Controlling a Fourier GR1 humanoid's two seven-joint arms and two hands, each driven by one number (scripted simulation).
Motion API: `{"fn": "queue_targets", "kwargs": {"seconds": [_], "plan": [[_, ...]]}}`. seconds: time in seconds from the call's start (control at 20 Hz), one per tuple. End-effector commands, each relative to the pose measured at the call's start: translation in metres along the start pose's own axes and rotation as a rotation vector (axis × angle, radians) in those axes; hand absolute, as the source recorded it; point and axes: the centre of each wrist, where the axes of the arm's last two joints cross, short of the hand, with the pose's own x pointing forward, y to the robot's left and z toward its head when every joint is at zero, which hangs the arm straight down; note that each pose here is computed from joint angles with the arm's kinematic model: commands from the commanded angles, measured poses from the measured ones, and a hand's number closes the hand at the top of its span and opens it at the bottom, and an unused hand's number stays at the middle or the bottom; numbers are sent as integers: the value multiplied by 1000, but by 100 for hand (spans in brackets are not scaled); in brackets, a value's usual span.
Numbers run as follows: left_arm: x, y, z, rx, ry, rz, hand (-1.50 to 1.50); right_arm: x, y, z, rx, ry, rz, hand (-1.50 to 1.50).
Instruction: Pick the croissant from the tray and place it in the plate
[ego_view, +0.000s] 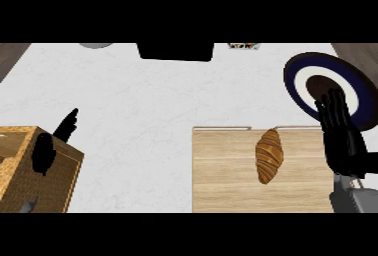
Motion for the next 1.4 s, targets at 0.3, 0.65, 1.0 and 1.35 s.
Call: {"fn": "queue_targets", "kwargs": {"seconds": [0.3, 0.65, 1.0, 1.35], "plan": [[-2, -6, 14, 13, -124, 143, 0, 98, -57, -49, 341, -158, 615, 150], [15, -18, -5, 18, -102, 310, 0, 7, -56, -10, 222, -172, 203, -150], [11, -14, 5, 46, -108, 314, 0, 14, -67, -6, 416, -114, 482, -150], [11, -12, 7, 65, -124, 318, 0, 45, -49, -12, 486, -67, 595, -150]]}}
